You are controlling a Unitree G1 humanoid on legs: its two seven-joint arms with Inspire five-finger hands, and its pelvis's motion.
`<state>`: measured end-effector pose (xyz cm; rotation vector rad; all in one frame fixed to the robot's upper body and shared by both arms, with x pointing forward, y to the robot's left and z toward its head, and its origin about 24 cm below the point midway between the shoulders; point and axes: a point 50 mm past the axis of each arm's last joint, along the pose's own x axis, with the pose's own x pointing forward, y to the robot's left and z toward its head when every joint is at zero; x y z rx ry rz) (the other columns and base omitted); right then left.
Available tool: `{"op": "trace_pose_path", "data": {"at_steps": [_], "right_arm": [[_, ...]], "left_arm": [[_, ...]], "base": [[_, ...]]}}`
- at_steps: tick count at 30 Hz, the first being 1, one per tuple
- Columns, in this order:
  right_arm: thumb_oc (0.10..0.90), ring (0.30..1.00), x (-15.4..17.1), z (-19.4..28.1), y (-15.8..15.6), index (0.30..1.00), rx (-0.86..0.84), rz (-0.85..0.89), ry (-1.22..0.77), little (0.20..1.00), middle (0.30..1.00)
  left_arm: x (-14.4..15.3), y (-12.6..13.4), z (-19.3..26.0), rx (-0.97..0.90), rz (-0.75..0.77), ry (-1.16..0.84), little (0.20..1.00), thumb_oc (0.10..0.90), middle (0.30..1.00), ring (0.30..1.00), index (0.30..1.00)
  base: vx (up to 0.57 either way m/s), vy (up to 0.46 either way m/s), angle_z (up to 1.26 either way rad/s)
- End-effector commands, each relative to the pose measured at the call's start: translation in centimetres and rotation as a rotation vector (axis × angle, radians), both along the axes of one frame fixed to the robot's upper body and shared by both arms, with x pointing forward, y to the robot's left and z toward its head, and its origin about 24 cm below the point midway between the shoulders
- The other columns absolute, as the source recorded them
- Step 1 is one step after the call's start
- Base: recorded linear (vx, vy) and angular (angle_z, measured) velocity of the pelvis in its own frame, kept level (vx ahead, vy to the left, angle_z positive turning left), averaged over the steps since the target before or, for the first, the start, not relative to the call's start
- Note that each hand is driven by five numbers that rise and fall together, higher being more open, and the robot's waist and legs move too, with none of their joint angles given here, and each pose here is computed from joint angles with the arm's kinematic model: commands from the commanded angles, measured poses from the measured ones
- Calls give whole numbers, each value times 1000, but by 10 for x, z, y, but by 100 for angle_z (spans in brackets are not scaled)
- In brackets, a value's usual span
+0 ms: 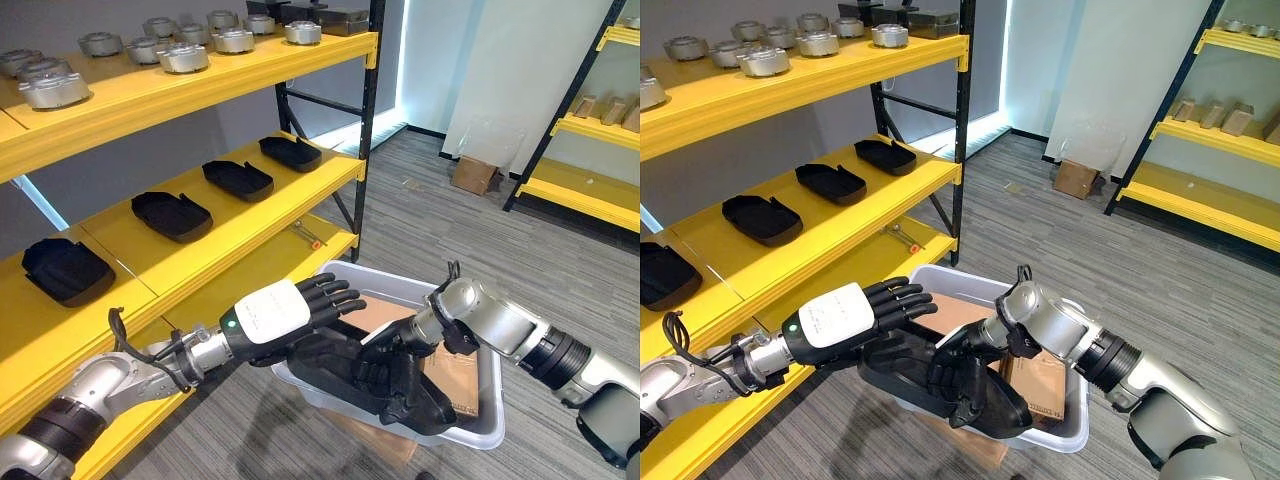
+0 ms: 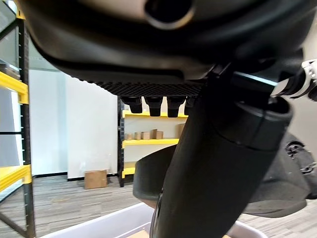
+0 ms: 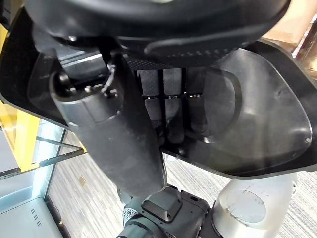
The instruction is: Move parts from the plastic box to the shelf.
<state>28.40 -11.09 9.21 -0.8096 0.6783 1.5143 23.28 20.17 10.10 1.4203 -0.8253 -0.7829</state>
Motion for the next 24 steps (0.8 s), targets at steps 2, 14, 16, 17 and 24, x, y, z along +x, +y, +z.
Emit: {"op": "trace_pose_path", "data": {"at_steps": [2,14,16,17,24], "right_arm": [[400,300,0,33,44,300,115,190,-116,300,300],[400,300,-1,28,58,300,114,211,-88,300,300],[400,300,-1,29,58,300,115,211,-88,300,300],[400,300,-1,28,61,300,109,218,-81,300,300],[400,300,-2,26,66,300,116,235,-71,300,300]], "left_arm": [[8,-42,68,-296,-268,-241,1000,900,1000,1000,1000],[12,-57,72,-329,-360,-383,1000,900,1000,1000,1000],[12,-58,72,-329,-361,-383,1000,900,1000,1000,1000],[15,-62,76,-343,-363,-389,1000,900,1000,1000,1000],[18,-70,76,-359,-342,-335,1000,900,1000,1000,1000]], "base": [[0,0,0],[0,0,0],[0,0,0],[0,0,0],[6,0,0]]}}
